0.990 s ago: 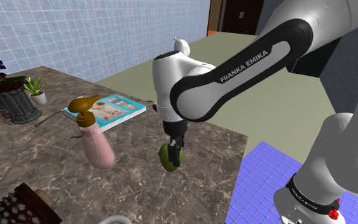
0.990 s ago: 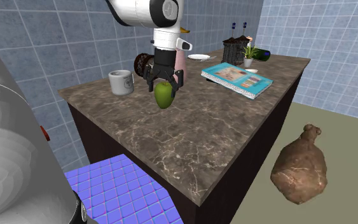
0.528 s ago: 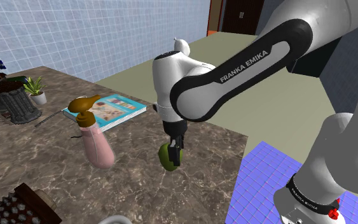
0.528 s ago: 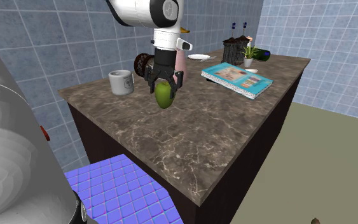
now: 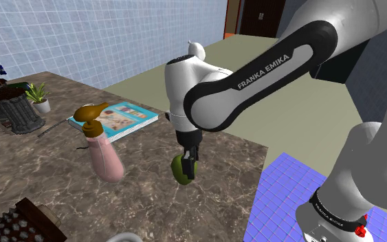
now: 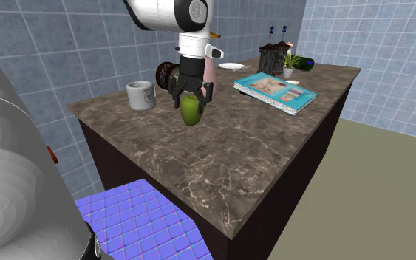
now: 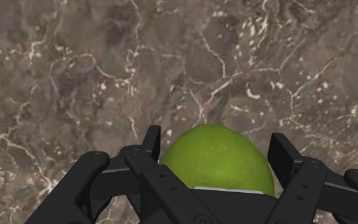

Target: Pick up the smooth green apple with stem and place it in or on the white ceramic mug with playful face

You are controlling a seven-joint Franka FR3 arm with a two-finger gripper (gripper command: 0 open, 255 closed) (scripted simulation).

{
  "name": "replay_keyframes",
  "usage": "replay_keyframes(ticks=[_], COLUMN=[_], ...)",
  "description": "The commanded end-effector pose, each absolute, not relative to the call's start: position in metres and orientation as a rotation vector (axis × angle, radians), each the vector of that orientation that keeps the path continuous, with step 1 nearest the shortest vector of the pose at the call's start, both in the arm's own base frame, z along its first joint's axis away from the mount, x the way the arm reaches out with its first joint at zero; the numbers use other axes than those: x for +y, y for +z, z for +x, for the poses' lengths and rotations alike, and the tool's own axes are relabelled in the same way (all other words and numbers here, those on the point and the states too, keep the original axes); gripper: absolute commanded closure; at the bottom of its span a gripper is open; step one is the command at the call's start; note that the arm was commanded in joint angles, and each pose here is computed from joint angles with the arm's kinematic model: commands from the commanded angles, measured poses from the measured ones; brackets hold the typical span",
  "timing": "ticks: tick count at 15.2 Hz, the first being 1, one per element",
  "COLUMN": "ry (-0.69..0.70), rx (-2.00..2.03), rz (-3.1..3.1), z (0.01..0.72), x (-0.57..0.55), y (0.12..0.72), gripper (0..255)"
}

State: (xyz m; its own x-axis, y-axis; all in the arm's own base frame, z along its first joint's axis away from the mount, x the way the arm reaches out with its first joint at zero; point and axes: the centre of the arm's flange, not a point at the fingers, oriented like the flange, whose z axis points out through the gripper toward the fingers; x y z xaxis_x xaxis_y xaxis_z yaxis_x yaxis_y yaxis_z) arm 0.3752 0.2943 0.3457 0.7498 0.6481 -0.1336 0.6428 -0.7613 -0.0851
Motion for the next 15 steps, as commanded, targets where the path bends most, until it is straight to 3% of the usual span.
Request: replay_keyframes(ticks=[1,15], ry=[0.244,0.244], rx=[-1.073,-1.073], rz=[-2.907,-2.907], z=[0.374,0.374], x=[0.294,0.294], y=[0.345,0.419], gripper=[255,255])
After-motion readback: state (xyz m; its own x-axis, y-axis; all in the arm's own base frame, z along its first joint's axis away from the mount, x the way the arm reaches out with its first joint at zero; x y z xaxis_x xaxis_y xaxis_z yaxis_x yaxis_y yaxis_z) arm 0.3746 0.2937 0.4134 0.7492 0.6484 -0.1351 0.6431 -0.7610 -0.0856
